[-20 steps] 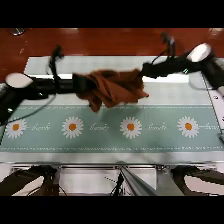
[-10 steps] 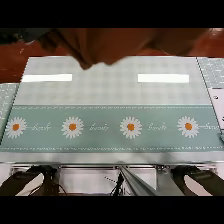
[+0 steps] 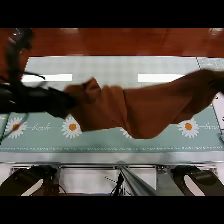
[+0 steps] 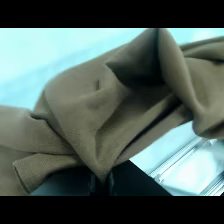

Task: Fold the shirts.

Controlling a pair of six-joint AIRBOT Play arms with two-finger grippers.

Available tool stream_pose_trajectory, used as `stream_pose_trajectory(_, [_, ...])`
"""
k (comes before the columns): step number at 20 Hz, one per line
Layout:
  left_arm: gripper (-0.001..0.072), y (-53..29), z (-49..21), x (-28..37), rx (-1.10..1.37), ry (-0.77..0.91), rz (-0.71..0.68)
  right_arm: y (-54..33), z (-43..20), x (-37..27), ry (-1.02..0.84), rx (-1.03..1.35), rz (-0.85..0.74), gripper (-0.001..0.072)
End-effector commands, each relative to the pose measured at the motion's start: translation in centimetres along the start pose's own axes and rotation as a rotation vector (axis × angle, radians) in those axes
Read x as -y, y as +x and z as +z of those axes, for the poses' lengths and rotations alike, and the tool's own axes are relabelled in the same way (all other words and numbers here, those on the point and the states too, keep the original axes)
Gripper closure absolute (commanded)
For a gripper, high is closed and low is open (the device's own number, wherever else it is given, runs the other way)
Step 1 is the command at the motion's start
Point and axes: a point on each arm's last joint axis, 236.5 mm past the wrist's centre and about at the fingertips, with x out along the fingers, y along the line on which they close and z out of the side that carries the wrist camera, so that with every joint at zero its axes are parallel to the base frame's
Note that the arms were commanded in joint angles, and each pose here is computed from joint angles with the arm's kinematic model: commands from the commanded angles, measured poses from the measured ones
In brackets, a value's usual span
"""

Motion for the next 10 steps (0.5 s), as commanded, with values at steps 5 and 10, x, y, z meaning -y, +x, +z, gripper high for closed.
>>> stream_pose_trajectory(5, [0.0677,12.6,-5.5,-5.5,-0.071,-0.158,0.102,18.1,-12.0,6.9,0.328,-0.272,-0.050,0.0680])
stream_pose_trajectory(10, [0.0271,17.1,-2.1,-6.3,-0.030,-0.217,0.095,24.4,-10.2,10.9,0.607,-0.345,0.011,0.0675])
